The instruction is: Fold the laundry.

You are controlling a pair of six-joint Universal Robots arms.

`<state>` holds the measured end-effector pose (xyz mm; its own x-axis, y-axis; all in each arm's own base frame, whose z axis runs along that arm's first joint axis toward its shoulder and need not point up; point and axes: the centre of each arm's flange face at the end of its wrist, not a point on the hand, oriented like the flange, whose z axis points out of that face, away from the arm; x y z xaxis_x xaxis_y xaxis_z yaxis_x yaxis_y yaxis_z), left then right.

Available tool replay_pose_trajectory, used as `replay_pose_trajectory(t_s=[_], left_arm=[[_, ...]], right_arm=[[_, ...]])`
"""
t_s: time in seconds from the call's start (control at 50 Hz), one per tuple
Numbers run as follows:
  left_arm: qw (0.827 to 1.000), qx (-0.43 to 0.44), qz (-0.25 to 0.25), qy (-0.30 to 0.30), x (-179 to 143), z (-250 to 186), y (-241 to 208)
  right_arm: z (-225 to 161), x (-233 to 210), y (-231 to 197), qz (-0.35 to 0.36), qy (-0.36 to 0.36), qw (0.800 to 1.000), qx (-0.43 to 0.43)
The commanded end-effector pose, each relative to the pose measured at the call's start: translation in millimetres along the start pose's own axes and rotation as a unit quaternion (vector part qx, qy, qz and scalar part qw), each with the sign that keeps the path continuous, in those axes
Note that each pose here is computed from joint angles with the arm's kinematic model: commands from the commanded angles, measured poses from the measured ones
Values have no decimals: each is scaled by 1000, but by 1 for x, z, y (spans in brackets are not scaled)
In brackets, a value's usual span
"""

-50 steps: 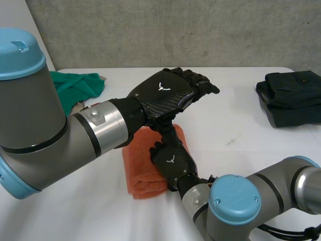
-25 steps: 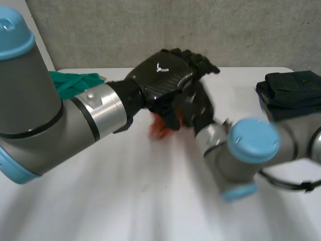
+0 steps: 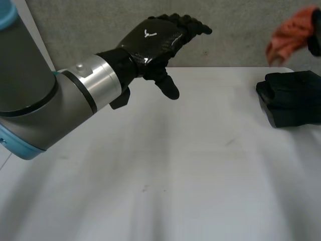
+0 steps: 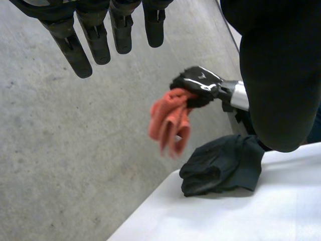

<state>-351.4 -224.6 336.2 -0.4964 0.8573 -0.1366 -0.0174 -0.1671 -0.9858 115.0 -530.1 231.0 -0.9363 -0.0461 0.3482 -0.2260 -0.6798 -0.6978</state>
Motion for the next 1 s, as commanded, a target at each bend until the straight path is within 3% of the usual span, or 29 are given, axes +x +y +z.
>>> replay_pose_trajectory(t_s=[0.02,0.18,0.38,0.5,0.58,0.62,0.7,0.76,0.78,0.86,0.92,1.0], left_arm=[[1000,-19,-9,5,2,5,17],[999,-31,-15,17,11,9,28],[999,-25,-14,27,20,8,22],[999,-22,-16,41,32,7,19],[999,-17,-15,41,33,6,14],[999,-11,-12,40,33,5,10],[999,14,0,35,29,9,-4],[998,53,19,1,16,12,-28],[998,62,23,-13,12,12,-34],[990,93,44,-97,-24,14,-58],[978,70,62,-184,-78,3,-54],[958,7,103,-266,-133,-19,-38]], right_arm=[[-64,20,86,37,-42,995,-88],[-98,37,109,46,-53,988,-136],[-70,72,39,59,-36,982,-176],[-85,117,13,70,13,952,-299],[-95,143,-4,-3,52,927,-372],[-91,161,-24,-95,84,910,-395],[-78,175,-44,-193,128,894,-383],[-56,160,-61,-200,126,917,-321],[-39,141,-80,-191,118,937,-267],[-17,98,-142,-151,92,974,-143],[-18,71,-165,-123,61,986,-99],[-39,-3,-178,-61,-32,994,-86]])
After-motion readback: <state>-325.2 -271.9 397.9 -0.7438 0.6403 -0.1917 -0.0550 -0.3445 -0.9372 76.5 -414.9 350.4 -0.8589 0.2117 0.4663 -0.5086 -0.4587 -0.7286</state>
